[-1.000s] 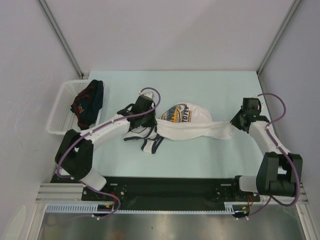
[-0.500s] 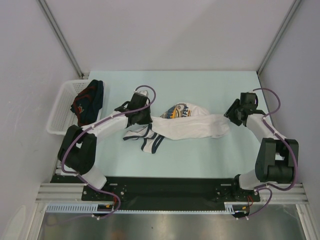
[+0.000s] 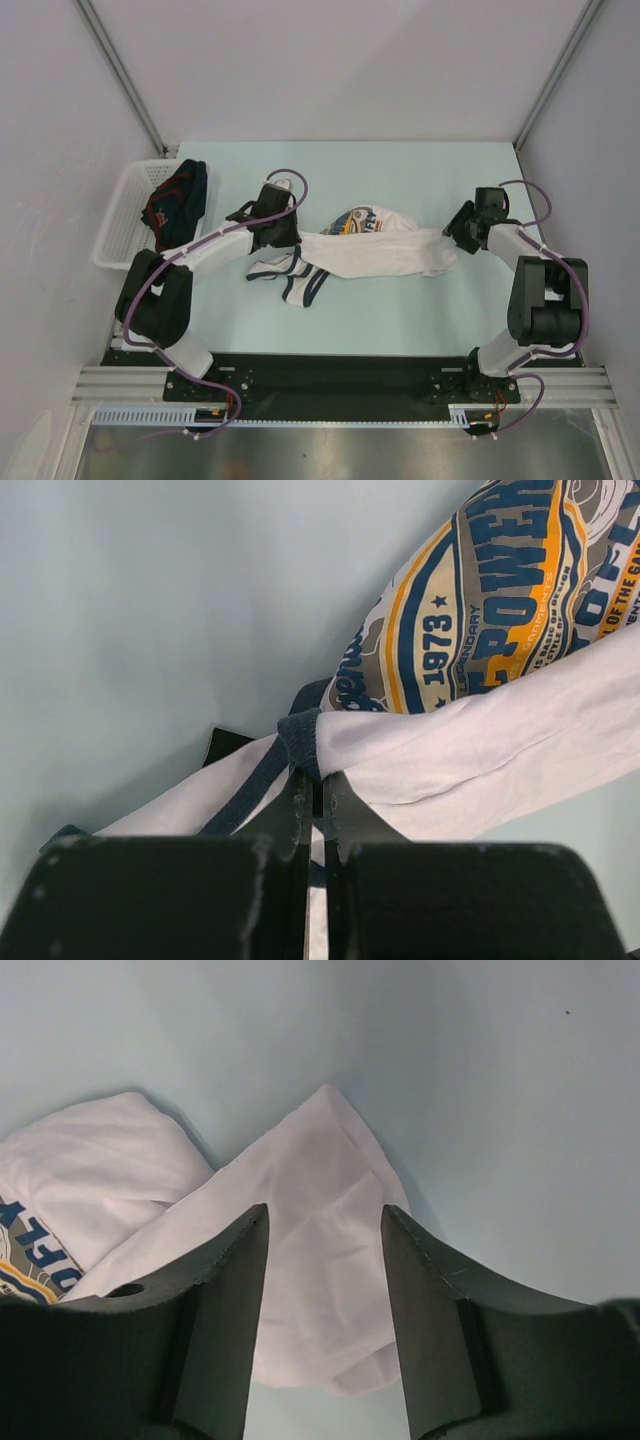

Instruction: Fold and stack the tank tops

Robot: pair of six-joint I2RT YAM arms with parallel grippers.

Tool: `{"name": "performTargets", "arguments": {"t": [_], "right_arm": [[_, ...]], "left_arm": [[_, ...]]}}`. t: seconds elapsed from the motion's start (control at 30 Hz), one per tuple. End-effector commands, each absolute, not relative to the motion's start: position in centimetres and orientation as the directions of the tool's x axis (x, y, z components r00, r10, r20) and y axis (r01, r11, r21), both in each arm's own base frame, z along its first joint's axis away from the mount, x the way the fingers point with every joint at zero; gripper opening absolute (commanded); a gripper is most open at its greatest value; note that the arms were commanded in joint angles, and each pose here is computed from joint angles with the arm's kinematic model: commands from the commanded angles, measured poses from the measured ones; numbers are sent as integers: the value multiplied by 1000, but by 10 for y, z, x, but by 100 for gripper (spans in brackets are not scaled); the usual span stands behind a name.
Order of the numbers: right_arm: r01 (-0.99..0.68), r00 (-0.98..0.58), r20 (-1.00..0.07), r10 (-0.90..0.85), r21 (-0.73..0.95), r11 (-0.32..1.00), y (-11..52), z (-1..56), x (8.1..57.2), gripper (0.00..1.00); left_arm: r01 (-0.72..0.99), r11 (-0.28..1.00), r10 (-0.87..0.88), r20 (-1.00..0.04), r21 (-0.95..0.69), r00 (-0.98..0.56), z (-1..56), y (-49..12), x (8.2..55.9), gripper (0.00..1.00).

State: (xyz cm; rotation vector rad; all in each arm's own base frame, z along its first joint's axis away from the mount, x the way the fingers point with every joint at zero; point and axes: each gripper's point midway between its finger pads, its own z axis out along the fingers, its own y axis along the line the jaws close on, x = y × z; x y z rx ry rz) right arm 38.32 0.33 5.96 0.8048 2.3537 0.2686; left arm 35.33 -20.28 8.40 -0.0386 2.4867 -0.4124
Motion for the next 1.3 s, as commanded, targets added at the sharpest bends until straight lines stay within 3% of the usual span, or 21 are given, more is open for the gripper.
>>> {"name": "performTargets", "arguments": {"t": [0.0, 0.3, 0.53, 1.0, 1.1, 1.13, 1.2, 1.27], "right_arm": [[481, -569, -534, 626, 400, 780, 0, 68, 393, 54], [508, -513, -542, 665, 433, 745, -8, 71, 387, 40], [496, -514, -517, 685, 473, 729, -1, 64, 395, 50], [493, -514, -478, 712, 514, 702, 8, 51, 420, 45], [492, -507, -488, 711, 513, 703, 6, 54, 425, 33], [492, -505, -492, 709, 511, 705, 6, 55, 426, 17], [494, -500, -508, 702, 498, 712, 3, 60, 429, 3], [502, -496, -524, 692, 477, 721, 1, 62, 427, 0]], "left_arm": [[100, 943, -127, -620, -318, -774, 104, -206, 367, 0], [100, 943, -128, -625, -317, -770, 106, -204, 366, 0], [99, 943, -131, -627, -318, -768, 108, -204, 365, 0], [105, 940, -134, -634, -324, -761, 113, -204, 365, 0], [106, 940, -135, -636, -325, -760, 114, -204, 365, 0], [107, 940, -133, -637, -324, -759, 114, -204, 365, 0], [120, 933, -129, -627, -339, -768, 113, -208, 363, 1], [124, 932, -126, -627, -340, -769, 113, -208, 362, 0]]}}
